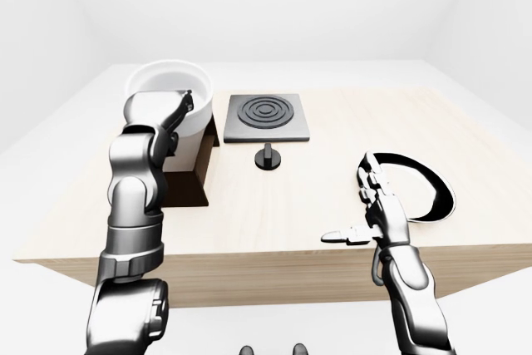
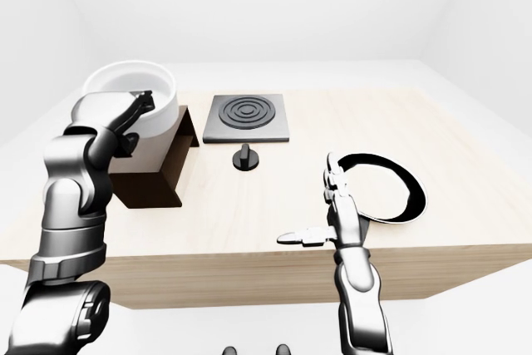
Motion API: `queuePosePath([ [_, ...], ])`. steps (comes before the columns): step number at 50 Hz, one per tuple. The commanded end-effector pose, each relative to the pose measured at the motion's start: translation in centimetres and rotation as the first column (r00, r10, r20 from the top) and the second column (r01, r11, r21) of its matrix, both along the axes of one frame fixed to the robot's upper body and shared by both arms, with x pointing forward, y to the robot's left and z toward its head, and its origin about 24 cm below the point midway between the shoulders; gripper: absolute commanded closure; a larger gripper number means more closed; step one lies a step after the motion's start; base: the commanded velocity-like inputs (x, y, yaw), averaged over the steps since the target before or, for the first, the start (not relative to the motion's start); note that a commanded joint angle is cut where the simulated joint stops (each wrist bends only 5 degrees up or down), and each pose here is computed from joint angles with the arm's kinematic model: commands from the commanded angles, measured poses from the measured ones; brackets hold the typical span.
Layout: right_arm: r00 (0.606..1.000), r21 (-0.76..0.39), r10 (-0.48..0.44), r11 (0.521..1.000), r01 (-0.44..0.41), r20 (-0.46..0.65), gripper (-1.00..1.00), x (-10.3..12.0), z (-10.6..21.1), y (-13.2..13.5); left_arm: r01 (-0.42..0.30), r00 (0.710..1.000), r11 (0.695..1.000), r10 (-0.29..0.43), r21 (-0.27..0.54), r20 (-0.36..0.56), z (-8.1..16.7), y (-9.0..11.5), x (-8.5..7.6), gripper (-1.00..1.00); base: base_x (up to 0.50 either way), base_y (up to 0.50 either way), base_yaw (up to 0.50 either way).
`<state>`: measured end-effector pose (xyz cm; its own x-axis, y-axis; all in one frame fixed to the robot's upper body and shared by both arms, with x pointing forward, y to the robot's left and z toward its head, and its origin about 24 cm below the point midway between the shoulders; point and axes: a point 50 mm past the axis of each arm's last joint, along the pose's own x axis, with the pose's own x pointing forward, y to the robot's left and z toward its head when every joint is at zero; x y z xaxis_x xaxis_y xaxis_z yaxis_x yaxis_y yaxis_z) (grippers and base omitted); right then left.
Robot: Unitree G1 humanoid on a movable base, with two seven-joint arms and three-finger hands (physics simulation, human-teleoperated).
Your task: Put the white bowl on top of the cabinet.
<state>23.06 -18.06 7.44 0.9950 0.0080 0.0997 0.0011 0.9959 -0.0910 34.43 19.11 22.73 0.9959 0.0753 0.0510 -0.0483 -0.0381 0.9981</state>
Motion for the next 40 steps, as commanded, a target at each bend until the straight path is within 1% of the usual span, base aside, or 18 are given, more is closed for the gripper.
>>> queuePosePath([
  [1, 1.0, -0.002, 0.002, 1.0, -0.002, 0.0, -1.0, 0.0, 0.0, 0.0, 0.029, 0.996, 0.998, -0.025, -0.051, 0.084, 0.1, 0.4, 0.4, 1.0, 0.0, 0.0, 0.0],
  [14, 1.0, -0.004, 0.004, 1.0, -0.004, -0.001, -1.0, 0.0, -0.1, 0.1, 0.05, 0.994, 0.995, -0.041, -0.083, 0.1, -0.5, 0.6, 0.7, 1.0, 0.0, 0.0, 0.0],
  [16, 1.0, -0.004, 0.004, 1.0, -0.004, -0.001, -1.0, 0.0, -0.1, 0.1, 0.045, 0.994, 0.996, -0.036, -0.083, 0.105, -0.4, 0.9, 0.7, 1.0, 0.0, 0.0, 0.0],
  [22, 1.0, -0.006, 0.006, 1.0, -0.006, -0.001, -1.0, 0.1, -0.2, 0.2, 0.021, 0.996, 0.999, -0.017, -0.043, 0.088, -0.4, 1.2, 0.5, 1.0, 0.0, 0.0, 0.0],
  [27, 1.0, -0.008, 0.006, 1.0, -0.006, -0.002, -1.0, 0.1, -0.2, 0.2, 0.013, 0.996, 0.998, -0.008, -0.057, 0.091, -0.8, 1.5, 0.5, 1.0, 0.0, 0.0, 0.0],
  [36, 1.0, -0.009, 0.008, 1.0, -0.008, -0.002, -1.0, 0.0, -0.2, 0.3, -0.009, 0.995, 0.999, 0.014, -0.053, 0.101, -1.0, 2.3, 0.4, 1.0, 0.0, 0.0, 0.0],
  [40, 1.0, -0.01, 0.009, 1.0, -0.009, -0.002, -1.0, 0.0, -0.2, 0.3, -0.007, 0.994, 0.997, 0.015, -0.073, 0.105, -1.5, 2.5, 0.4, 1.0, 0.0, 0.0, 0.0],
])
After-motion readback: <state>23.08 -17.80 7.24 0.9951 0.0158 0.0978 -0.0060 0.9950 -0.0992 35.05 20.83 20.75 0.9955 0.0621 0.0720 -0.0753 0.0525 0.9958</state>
